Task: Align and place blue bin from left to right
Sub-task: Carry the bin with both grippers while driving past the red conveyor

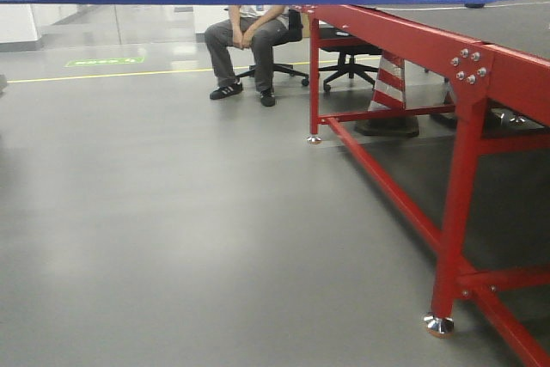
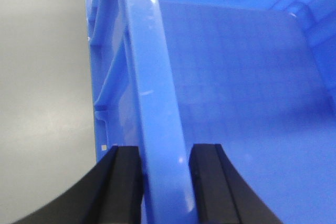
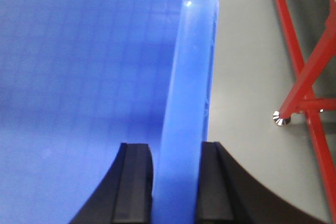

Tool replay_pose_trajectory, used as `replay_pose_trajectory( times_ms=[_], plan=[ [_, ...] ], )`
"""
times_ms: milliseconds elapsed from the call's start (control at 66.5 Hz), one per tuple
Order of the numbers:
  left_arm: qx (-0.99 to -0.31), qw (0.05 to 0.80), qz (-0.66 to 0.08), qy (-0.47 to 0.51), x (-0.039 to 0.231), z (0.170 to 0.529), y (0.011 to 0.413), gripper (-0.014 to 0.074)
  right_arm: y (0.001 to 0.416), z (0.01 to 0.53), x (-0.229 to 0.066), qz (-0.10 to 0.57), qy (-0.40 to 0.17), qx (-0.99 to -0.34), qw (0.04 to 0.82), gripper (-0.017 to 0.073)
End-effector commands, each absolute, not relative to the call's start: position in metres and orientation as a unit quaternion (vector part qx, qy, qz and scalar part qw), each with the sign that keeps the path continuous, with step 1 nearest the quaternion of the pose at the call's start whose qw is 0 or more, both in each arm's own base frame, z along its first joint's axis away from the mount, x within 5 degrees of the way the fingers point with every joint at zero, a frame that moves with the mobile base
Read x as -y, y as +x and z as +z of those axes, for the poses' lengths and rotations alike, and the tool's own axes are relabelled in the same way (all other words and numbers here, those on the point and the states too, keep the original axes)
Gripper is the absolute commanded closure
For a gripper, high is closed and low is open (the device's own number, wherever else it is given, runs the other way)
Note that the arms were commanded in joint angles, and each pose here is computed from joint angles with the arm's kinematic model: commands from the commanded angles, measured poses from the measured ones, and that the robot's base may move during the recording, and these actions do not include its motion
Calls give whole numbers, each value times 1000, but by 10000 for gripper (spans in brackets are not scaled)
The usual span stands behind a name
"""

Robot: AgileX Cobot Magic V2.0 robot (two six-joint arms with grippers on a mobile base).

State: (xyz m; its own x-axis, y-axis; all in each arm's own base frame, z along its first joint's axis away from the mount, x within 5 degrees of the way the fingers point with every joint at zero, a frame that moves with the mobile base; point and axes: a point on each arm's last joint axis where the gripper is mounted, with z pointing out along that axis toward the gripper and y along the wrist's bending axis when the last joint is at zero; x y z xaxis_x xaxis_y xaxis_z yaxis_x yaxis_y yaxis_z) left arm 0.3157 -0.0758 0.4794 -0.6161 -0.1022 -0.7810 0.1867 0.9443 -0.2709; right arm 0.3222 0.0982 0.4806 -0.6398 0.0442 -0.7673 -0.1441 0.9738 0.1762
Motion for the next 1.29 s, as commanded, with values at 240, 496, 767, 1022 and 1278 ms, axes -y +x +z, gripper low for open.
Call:
replay_pose_trajectory(
  times_ms=[240,496,767,1022,1278],
  plan=[
    [-843,485,-230,26,86,502,307,705,315,499,-107,167,-35,-867,468,630],
    [-843,485,-230,26,86,502,307,705,315,499,-107,167,-35,-867,468,630],
    [-843,485,-230,26,86,502,307,705,315,499,-107,167,-35,-867,468,630],
    [-843,485,-230,26,86,502,307,705,315,499,-107,167,-35,-867,468,630],
    [-843,485,-230,26,86,502,307,705,315,499,-107,167,-35,-867,468,630]
  ],
)
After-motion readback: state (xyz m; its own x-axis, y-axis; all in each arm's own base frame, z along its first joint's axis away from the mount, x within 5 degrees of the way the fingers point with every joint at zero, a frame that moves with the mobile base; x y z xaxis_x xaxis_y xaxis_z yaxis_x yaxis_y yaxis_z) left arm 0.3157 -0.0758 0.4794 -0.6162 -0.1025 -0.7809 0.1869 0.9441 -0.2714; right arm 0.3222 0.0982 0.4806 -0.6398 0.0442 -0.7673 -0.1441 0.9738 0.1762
